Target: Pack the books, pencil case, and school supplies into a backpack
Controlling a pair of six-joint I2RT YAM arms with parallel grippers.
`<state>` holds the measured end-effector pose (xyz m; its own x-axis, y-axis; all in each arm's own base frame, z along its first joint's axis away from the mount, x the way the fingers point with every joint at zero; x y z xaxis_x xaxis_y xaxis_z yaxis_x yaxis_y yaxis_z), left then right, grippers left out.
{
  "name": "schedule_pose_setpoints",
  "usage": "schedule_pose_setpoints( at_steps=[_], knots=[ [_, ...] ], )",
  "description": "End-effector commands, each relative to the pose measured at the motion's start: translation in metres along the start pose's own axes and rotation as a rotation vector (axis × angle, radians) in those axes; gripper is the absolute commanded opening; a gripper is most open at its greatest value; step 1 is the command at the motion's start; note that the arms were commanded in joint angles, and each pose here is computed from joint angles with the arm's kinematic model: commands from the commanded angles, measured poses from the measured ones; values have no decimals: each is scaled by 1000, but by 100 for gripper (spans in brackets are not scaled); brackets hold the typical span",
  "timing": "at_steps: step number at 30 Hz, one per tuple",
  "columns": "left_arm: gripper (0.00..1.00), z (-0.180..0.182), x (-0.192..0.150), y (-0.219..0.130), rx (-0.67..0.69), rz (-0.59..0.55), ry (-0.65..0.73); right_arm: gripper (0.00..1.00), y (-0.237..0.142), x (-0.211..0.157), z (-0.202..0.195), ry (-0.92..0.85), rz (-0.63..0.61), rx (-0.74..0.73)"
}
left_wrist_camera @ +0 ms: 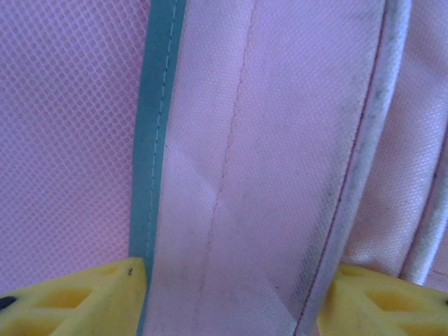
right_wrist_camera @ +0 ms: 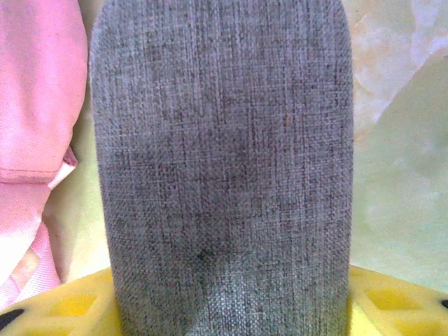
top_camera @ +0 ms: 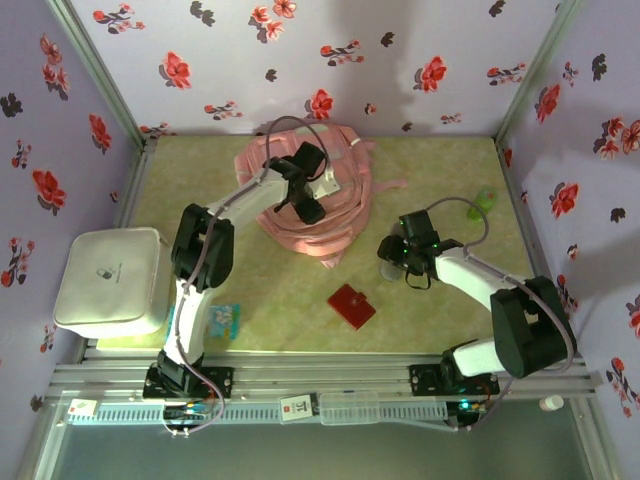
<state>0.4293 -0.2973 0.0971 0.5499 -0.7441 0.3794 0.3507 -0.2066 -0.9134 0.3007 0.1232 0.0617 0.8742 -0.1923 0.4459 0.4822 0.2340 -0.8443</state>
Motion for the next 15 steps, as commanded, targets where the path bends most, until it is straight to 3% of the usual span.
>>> schedule_pose_setpoints(
  at_steps=[1,8,13,15],
  knots=[
    [55,5,-5,10,60,56,69,60,1,10,4,32,-26,22],
    [23,8,8,-7,96,4,54,60,2,11,5,46,-30,25],
    [3,5,26,-41,97,-116,36,60,-2,15,4,52,-54,17],
    [0,6,34,-58,97,-177,8,60,-4,17,5,55,-65,20]
  ],
)
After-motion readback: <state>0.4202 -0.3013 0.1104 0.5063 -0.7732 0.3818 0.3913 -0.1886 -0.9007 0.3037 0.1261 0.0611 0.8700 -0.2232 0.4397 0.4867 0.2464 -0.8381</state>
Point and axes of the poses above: each hand's point on the last joint's axis, 136 mm out from that joint toward the fingers, its own y axis out along the fingers, its own z axis along the line the jaws close on, x = y × z, the point moved 1 cm from there along -y, back along the fingers, and after that the axes turned 13 degrees about -y, right-handed, at the moved point
